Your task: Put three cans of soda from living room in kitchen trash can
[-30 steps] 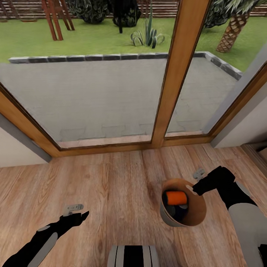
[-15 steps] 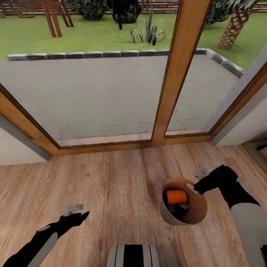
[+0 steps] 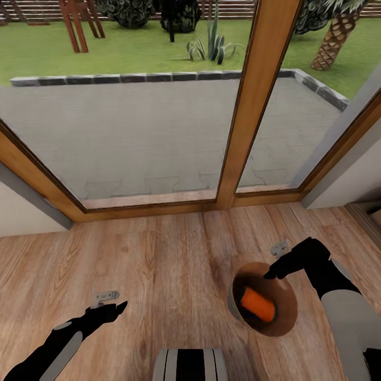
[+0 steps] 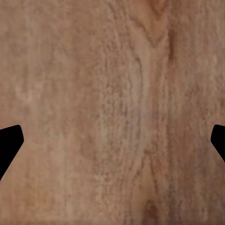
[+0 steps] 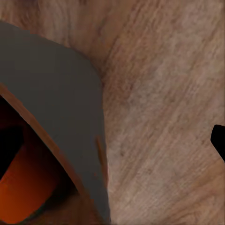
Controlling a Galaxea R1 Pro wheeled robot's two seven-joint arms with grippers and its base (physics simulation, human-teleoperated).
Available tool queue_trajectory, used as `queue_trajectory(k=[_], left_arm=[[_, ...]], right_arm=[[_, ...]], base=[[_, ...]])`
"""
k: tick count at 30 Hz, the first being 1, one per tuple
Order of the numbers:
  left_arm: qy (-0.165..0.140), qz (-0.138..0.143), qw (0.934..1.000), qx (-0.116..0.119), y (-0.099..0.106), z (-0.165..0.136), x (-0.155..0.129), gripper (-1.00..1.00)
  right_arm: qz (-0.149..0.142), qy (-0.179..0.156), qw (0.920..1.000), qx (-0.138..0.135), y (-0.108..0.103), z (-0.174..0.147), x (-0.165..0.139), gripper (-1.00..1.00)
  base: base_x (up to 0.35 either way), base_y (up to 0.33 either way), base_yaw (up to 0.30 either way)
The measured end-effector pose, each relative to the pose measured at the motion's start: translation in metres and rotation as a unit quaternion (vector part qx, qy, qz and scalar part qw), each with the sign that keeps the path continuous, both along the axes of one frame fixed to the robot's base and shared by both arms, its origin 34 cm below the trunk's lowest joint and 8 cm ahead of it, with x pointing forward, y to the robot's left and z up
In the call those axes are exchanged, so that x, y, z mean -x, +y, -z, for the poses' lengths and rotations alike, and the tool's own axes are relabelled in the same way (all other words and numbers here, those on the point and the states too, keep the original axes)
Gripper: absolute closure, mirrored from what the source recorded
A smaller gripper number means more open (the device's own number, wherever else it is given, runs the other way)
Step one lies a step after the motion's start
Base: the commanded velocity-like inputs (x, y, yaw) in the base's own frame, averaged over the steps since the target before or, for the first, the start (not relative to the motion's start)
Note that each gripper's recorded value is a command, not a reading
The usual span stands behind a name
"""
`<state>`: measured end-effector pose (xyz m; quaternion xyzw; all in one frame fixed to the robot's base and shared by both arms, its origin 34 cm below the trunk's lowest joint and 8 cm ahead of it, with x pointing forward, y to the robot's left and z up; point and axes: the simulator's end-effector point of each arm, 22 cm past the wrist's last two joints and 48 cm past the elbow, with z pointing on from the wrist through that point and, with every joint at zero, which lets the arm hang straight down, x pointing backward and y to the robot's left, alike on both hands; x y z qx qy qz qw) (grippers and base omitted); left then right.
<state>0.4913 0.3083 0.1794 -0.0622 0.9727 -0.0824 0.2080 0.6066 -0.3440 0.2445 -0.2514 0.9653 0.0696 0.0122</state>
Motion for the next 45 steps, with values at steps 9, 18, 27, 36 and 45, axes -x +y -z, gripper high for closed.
queue_trajectory(k=[9, 18, 27, 36, 45], left_arm=[[0.0, 0.0, 1.0, 0.0, 0.0, 0.0, -0.0001, -1.0], [0.0, 0.0, 1.0, 0.0, 0.0, 0.0, -0.0001, -1.0], [0.0, 0.0, 1.0, 0.0, 0.0, -0.0001, -0.0003, -1.0], [0.0, -0.001, 1.0, 0.0, 0.0001, -0.0001, -0.0003, -1.0], [-0.008, -0.001, 1.0, 0.0, 0.0, -0.007, -0.0051, -1.0]], right_arm=[[0.001, 0.0, 1.0, -0.001, 0.0001, 0.0003, 0.0006, -1.0], [0.001, 0.0, 1.0, 0.0, -0.0013, -0.0001, 0.0006, -1.0], [0.0, -0.001, 1.0, -0.001, 0.0, -0.0002, 0.0002, -1.0], [0.0, -0.001, 1.0, -0.001, 0.0005, -0.0002, 0.0001, -1.0], [-0.001, -0.007, 1.0, -0.002, 0.0009, -0.0085, -0.0023, -1.0]], base=[[0.0, 0.0, 0.0], [0.0, 0.0, 0.0], [0.0, 0.0, 0.0], [0.0, 0.0, 0.0], [0.0, 0.0, 0.0]])
